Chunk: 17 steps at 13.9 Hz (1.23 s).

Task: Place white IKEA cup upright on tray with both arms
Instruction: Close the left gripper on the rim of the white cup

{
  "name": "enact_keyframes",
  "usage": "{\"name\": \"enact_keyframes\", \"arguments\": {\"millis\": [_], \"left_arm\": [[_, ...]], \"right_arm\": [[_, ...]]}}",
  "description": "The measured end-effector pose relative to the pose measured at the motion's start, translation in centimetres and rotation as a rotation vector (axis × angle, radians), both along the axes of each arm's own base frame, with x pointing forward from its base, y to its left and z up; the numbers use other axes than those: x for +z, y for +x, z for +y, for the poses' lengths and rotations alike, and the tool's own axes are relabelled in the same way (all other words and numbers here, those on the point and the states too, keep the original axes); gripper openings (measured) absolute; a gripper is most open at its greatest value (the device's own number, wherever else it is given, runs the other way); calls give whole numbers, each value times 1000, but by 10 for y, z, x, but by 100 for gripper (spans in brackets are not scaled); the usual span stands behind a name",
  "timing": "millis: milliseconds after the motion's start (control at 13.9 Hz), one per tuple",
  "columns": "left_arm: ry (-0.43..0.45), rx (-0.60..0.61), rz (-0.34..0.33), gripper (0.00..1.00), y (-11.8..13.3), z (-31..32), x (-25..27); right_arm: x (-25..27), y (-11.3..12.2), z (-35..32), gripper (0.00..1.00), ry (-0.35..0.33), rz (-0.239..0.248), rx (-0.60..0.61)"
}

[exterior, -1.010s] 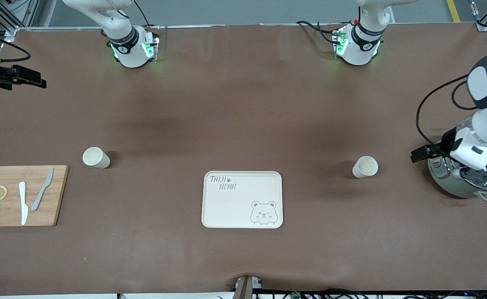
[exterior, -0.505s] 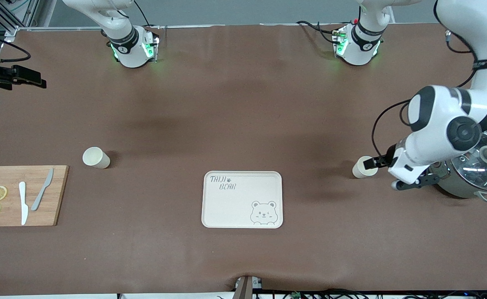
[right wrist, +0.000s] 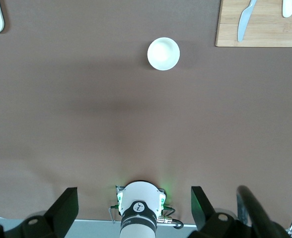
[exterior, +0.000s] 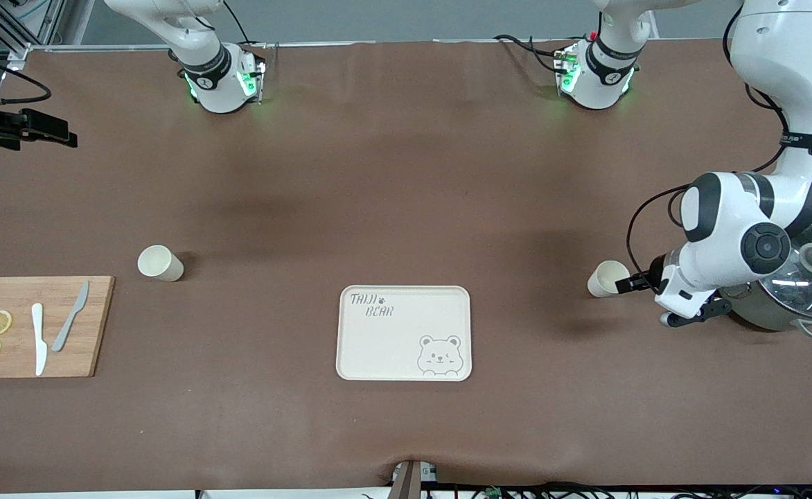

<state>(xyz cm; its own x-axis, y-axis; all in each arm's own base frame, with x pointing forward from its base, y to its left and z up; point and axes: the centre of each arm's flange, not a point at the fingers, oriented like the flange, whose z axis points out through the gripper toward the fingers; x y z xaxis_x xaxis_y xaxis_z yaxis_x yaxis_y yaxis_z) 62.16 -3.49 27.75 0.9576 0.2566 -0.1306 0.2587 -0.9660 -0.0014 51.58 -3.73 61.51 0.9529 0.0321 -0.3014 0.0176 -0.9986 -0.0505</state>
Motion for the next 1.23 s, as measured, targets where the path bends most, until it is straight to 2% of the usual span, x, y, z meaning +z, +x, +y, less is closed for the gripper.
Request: {"name": "enact_keyframes", "arguments": {"millis": [361, 577, 721, 1010, 1082, 1226], "left_arm": [[3, 4, 50, 79, -19, -2, -25], [1, 25, 31, 74, -24, 10, -36], [-1, 30, 15, 58, -25, 12, -40], [-4, 27, 8, 12, -29, 9, -44], [-7, 23, -3, 5, -27, 6, -40], [-7, 19, -9, 5, -27, 2, -37]], "right_arm": [[0, 0, 0, 100, 0, 1, 0], [-1, 0, 0, 100, 0, 2, 0], [-1, 0, 0, 100, 0, 2, 0], [-1, 0, 0, 100, 0, 3, 0], [-1, 0, 0, 100, 0, 3, 0], [-2, 0, 0, 100, 0, 4, -1]]}}
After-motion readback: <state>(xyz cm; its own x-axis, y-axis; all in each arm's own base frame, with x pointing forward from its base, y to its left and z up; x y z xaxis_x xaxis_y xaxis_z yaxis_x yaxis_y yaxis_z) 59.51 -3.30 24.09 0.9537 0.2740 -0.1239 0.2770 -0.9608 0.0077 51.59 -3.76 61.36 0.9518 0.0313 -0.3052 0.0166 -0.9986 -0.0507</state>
